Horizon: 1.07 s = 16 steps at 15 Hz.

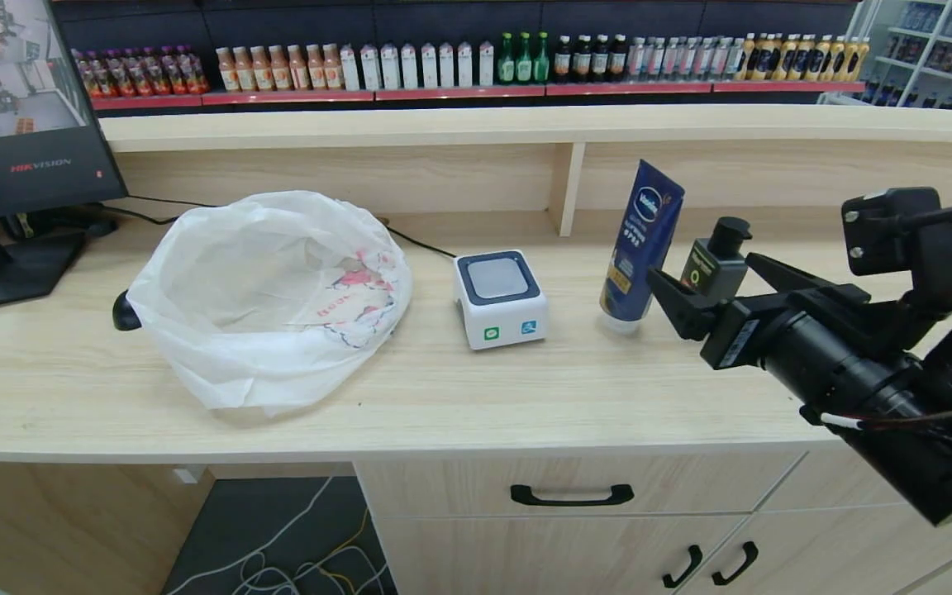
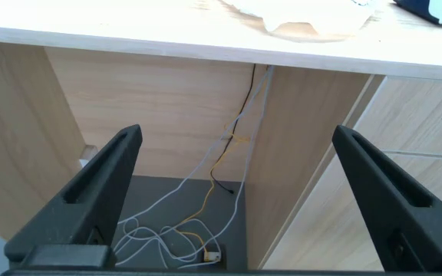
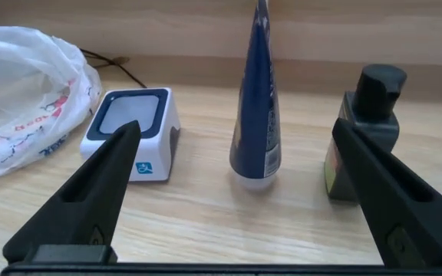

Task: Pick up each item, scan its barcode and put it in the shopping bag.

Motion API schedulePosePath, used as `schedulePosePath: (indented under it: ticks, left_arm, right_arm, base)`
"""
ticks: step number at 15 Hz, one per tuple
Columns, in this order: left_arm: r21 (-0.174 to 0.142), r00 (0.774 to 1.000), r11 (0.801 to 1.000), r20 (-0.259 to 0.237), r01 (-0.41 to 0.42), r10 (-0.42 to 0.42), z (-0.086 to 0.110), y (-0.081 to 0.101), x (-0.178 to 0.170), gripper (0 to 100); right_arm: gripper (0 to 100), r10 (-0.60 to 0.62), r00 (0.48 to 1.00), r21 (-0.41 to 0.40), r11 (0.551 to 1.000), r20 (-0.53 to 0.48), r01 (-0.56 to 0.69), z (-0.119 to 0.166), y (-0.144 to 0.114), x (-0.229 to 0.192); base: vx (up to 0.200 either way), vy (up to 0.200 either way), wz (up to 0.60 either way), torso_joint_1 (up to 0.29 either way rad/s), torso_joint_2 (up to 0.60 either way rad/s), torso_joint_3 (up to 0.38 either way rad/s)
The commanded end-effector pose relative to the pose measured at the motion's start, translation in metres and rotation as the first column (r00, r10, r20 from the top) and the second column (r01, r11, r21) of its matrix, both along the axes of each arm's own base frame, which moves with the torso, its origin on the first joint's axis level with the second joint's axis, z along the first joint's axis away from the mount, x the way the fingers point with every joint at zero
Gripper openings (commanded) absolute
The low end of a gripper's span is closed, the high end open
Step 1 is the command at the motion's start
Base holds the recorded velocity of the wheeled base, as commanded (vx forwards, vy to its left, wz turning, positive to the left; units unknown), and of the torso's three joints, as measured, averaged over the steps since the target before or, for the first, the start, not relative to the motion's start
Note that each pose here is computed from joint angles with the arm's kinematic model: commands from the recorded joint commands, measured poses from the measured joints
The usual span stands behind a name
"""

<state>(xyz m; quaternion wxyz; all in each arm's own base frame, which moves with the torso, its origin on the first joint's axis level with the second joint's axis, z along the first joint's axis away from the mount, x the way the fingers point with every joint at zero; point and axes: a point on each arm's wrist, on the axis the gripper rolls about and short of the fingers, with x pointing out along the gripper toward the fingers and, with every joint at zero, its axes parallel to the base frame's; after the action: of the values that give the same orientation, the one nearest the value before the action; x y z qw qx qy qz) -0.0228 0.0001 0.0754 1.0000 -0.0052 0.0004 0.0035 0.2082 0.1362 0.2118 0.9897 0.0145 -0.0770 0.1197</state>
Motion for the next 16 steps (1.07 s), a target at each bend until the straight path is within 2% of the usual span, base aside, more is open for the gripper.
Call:
schedulePosePath:
  ticks: [1,12,16]
  left_arm:
    - [-0.002,1.000,1.000,0.001,-0.001,0.001,0.000,0.000,0.000,100]
    - [0.000,1.000,1.000,0.001,-0.001,0.001,0.000,0.000,0.000,100]
    - [0.000,1.000,1.000,0.001,-0.001,0.001,0.000,0.000,0.000,100]
  right_arm:
    - [100,-0.002,1.000,-0.002,1.000,-0.023,0.002,-0.006,0.005,0.007]
    - [100,0.006,0.998,0.058,0.998,0.055,-0.009,0.010,0.040,0.057]
    - [100,-0.007,0.998,0.063,0.998,0.063,0.003,0.011,0.042,0.065]
  base:
    - [0.000,0.000,0.00,0.000,0.00,0.000]
    - [0.000,0.000,0.00,0.000,0.00,0.000]
    - [0.000,0.000,0.00,0.000,0.00,0.000]
